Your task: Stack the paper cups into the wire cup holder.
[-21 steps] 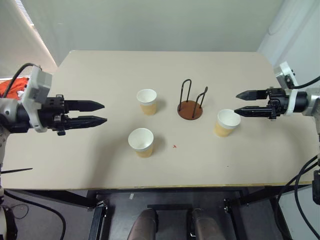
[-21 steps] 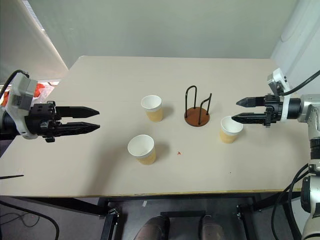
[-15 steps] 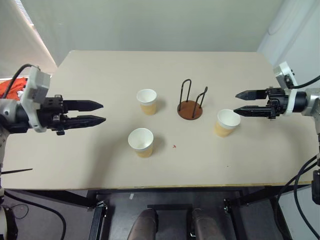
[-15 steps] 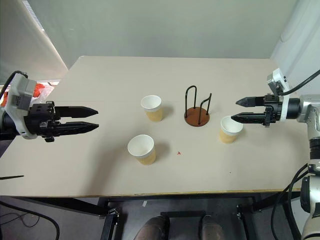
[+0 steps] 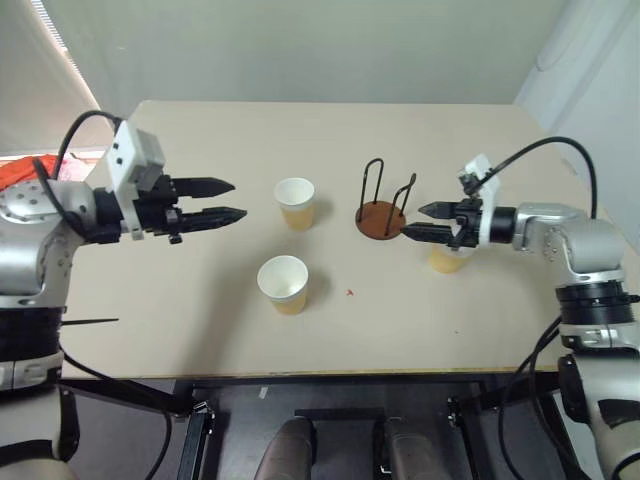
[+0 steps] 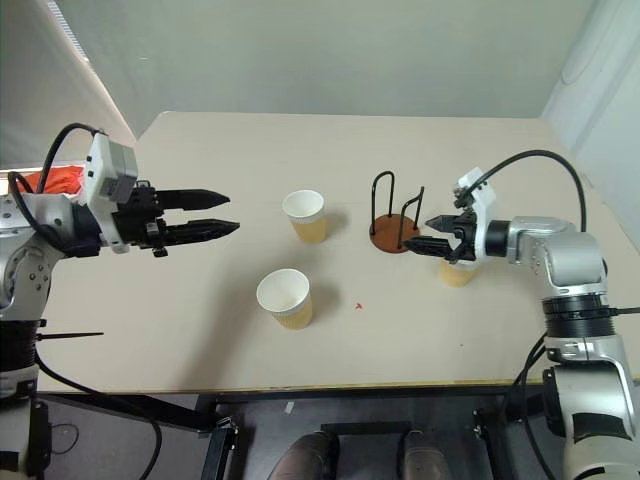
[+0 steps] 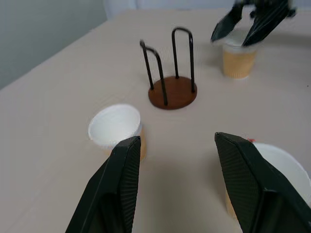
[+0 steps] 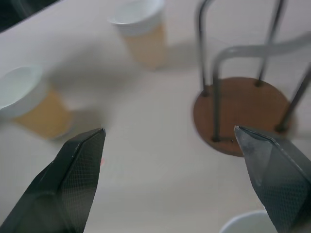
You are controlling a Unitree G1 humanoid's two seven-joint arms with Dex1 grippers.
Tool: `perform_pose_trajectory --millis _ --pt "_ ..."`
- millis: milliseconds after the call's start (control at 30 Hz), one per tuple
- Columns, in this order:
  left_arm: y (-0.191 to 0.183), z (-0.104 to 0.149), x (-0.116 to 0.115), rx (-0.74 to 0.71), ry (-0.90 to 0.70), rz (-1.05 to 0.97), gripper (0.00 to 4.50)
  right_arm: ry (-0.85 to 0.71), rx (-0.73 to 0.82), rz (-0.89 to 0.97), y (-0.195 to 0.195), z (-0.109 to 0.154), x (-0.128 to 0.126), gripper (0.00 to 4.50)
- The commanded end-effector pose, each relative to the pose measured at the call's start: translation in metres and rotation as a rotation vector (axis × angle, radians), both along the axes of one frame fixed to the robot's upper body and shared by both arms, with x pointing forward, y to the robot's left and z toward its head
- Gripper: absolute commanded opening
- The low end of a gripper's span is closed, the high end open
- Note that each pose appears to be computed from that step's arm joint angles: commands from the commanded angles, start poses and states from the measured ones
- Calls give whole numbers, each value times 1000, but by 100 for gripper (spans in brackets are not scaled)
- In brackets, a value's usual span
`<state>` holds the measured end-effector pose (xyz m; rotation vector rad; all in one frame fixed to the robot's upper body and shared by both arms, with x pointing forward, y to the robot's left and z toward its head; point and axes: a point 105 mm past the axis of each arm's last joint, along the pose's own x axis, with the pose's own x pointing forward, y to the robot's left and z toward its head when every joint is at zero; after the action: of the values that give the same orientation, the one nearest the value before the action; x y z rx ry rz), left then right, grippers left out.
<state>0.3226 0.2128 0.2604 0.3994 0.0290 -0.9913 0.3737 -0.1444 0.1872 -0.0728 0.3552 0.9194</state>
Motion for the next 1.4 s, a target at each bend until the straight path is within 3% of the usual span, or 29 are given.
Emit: perform_pose_trajectory --millis 33,433,533,667,967,1067,1267,1400 --pt "-11 13 -2 -1 -63 -12 263 -61 21 -99 1 15 9 450" --pt "-23 13 -9 -26 -28 -36 263 -107 70 -141 21 21 25 450" --pt "-23 14 -10 -45 -10 -32 322 -107 71 -133 25 19 28 450" --pt "-22 14 -12 -16 -23 -24 448 -106 88 -127 30 19 29 450" --pt "-20 12 -14 -1 -35 -22 448 -111 143 -128 44 19 37 450" --pt "-19 12 -13 0 -42 -16 450 -107 162 -125 48 20 38 388" --pt "-12 17 -12 7 -58 -2 450 -113 158 -93 51 20 34 183" --pt "-17 15 -15 10 -53 -43 450 -105 143 20 60 18 17 40"
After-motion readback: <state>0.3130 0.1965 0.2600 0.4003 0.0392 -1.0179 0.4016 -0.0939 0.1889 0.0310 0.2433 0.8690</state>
